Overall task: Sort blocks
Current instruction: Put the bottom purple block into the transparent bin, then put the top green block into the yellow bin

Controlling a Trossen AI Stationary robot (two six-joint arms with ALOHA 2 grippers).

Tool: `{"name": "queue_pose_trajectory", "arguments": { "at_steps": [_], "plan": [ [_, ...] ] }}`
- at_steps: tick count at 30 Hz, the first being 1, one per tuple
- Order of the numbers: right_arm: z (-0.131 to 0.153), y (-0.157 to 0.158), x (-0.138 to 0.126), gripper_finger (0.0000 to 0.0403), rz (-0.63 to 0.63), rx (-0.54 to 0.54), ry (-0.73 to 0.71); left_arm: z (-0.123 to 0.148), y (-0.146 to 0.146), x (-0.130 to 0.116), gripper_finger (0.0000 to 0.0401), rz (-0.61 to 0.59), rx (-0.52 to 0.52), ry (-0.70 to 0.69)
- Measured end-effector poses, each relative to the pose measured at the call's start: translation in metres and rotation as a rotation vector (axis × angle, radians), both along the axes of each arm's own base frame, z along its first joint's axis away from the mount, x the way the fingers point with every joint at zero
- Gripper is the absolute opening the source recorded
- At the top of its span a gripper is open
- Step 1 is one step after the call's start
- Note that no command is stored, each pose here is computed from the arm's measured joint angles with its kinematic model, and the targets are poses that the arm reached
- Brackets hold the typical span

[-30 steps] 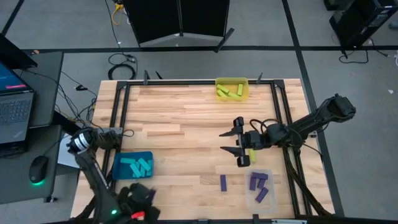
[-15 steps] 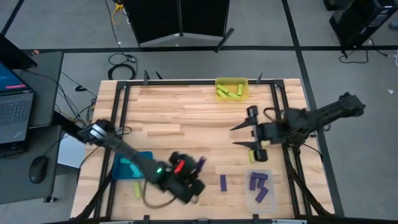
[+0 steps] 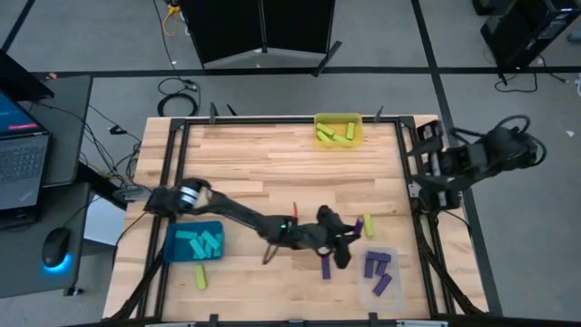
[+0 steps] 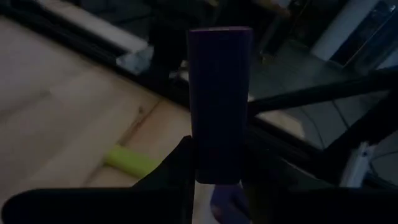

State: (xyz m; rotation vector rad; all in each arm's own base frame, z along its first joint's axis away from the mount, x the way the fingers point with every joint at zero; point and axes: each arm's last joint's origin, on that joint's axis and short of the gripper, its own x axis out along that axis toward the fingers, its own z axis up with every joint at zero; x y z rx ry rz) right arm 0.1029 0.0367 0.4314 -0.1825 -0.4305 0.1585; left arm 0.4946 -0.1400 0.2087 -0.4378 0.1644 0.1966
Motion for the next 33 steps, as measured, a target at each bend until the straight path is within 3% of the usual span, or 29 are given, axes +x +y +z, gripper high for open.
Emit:
{"name": "queue_pose_trajectory", "arguments": {
  "at_steps": [7, 13, 25, 29, 33],
  "plan": [
    [0.000, -0.004, -0.011, 0.0215, 0.000, 0.003, -0.002, -0.020, -0.007, 0.056, 0.0103, -0.138, -0.028, 0.012],
    [-0.004, -0.003, -0.007, 0.0215, 0.000, -0.013, 0.037, -0.031, -0.013, 0.081, 0.0112, -0.218, 0.038, 0.142],
    [-0.008, -0.002, -0.004, 0.0215, 0.000, -0.029, 0.074, -0.036, -0.027, 0.076, 0.0221, -0.292, 0.074, 0.189],
    [-0.009, -0.002, -0.004, 0.0215, 0.000, -0.032, 0.084, -0.022, -0.026, 0.070, 0.0232, -0.267, 0.091, 0.232],
    [-0.010, -0.001, -0.003, 0.0215, 0.004, -0.030, 0.105, 0.001, -0.031, 0.059, 0.0227, -0.166, 0.186, 0.253]
  ]
}}
